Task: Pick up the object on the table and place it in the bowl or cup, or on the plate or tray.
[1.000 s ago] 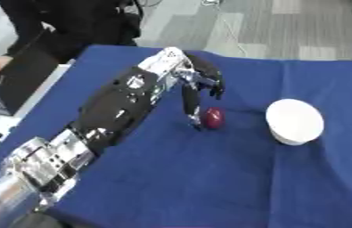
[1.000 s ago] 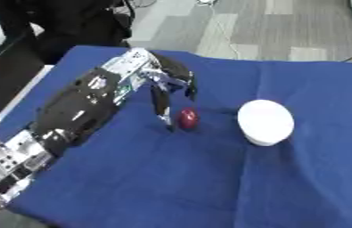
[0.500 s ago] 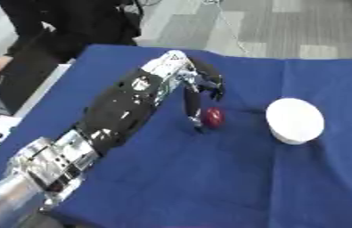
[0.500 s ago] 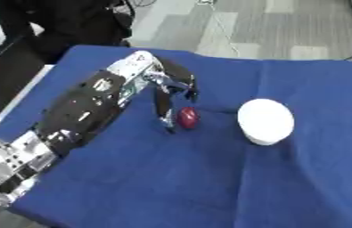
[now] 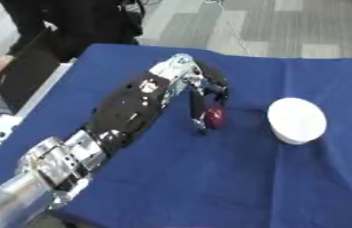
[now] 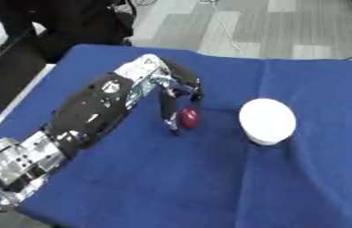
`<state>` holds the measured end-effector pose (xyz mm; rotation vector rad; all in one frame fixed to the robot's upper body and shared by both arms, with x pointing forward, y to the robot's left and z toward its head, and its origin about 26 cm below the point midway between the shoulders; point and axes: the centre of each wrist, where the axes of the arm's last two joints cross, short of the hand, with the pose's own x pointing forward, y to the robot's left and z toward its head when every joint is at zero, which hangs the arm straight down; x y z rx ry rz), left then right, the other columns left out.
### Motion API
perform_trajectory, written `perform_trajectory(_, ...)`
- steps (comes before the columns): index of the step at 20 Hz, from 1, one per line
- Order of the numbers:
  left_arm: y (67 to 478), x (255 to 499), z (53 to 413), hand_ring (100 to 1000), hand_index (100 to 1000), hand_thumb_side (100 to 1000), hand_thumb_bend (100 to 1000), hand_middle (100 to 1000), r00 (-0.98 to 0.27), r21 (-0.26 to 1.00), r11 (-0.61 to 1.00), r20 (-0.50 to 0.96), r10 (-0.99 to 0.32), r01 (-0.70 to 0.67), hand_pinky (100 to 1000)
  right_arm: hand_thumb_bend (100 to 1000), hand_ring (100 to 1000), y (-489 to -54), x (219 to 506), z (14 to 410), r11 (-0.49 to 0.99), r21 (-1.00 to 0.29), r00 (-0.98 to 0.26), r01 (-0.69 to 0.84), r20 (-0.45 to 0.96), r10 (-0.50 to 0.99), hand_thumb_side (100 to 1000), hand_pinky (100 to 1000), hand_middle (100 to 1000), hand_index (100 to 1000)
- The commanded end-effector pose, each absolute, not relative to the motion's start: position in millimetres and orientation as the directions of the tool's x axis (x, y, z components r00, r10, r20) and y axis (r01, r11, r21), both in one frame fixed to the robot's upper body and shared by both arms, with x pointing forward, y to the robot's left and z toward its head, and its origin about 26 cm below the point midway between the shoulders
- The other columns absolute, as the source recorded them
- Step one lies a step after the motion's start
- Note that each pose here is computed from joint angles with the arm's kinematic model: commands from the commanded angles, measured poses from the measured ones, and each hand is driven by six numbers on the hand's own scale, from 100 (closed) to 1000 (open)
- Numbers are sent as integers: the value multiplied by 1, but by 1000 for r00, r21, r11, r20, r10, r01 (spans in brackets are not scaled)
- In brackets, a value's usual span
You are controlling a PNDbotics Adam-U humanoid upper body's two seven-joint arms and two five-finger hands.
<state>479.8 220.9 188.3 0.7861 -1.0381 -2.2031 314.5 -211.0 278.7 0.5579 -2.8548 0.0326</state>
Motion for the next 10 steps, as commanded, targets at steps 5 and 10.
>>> perform_trajectory(5, 226, 482, 198, 447, 760, 417, 624, 507, -693, 766, -596, -293, -659, 242, 435, 101, 433, -209, 311, 288, 921, 11, -902, -389, 200, -383, 866, 352, 484, 637)
perform_trajectory(10, 227, 483, 195, 433, 747, 382, 631, 493, -690, 768, -593, -294, -662, 241, 415, 101, 433, -208, 311, 288, 921, 11, -902, -390, 198, -384, 867, 352, 482, 637)
